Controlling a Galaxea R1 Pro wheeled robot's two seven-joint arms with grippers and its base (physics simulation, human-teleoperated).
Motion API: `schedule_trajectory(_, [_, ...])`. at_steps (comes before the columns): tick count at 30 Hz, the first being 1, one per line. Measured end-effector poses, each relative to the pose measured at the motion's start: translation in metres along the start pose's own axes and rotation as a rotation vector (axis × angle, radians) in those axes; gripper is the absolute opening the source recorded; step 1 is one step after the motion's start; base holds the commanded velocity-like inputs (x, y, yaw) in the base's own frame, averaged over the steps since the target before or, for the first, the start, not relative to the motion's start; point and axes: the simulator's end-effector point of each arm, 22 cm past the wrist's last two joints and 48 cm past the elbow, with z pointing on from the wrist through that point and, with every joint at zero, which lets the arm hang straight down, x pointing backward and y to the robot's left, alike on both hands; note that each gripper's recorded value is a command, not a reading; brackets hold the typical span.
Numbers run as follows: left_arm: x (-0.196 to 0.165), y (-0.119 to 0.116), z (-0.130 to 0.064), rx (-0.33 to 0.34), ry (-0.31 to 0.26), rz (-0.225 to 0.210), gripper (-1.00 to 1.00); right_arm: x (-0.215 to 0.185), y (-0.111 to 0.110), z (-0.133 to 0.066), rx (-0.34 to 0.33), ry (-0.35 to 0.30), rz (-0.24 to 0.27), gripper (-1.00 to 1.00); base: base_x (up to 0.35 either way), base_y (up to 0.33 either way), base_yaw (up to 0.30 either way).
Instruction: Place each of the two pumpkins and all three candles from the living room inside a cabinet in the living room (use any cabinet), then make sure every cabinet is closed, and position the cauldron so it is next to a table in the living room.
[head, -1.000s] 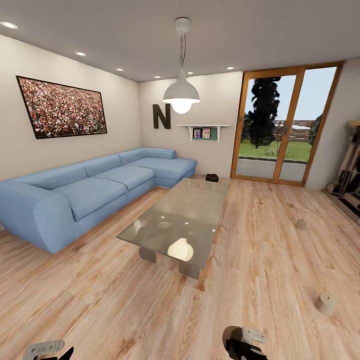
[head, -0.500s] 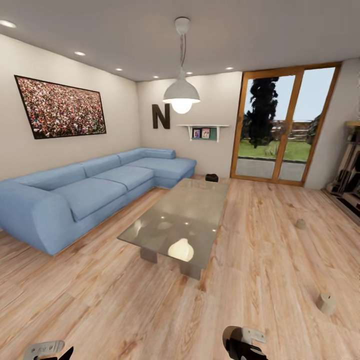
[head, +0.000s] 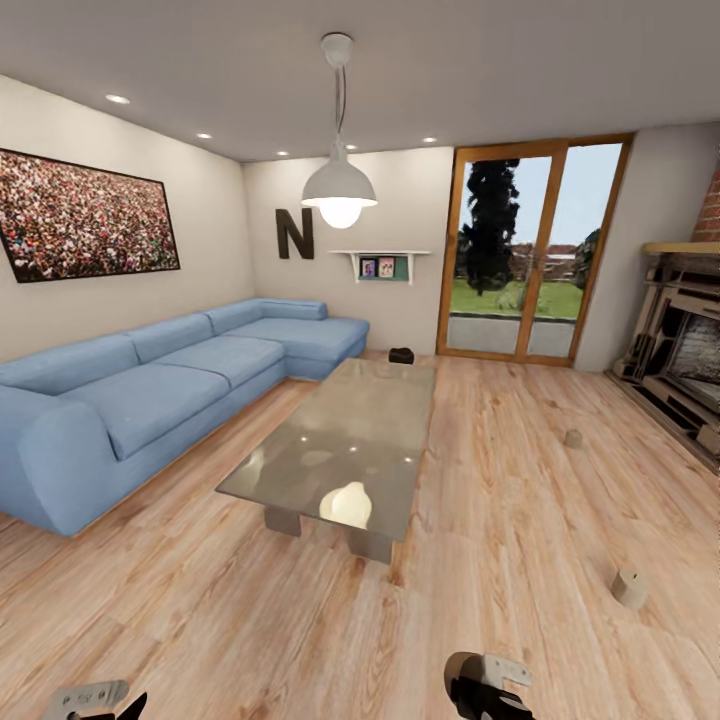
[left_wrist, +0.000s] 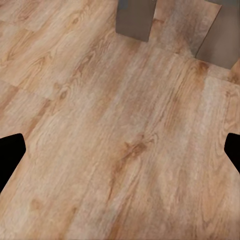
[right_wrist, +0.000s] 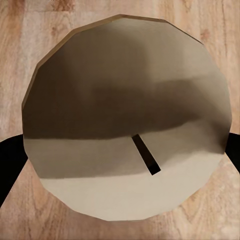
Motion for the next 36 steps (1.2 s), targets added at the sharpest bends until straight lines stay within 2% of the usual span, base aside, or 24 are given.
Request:
schedule_trajectory(14, [-0.001, 0.000, 0.000, -0.001, -0.002, 0.002, 1.00, -0.001, -0.001, 0.000, 0.002, -0.002, 0.001, -1.00, 0.000, 0.005, -0.025])
schedule_trajectory(24, [0.012, 0.000, 0.002, 0.002, 0.023, -0.014, 1.00, -0.003, -0.002, 0.000, 0.003, -0.005, 0.002, -1.00, 0.000, 0.167, -0.256])
schedule_trajectory(36, [0.007, 0.000, -0.002, 0.003, 0.023, -0.019, 1.00, -0.009, -0.002, -0.007, 0.004, -0.010, 0.003, -1.00, 0.000, 0.021, -0.277])
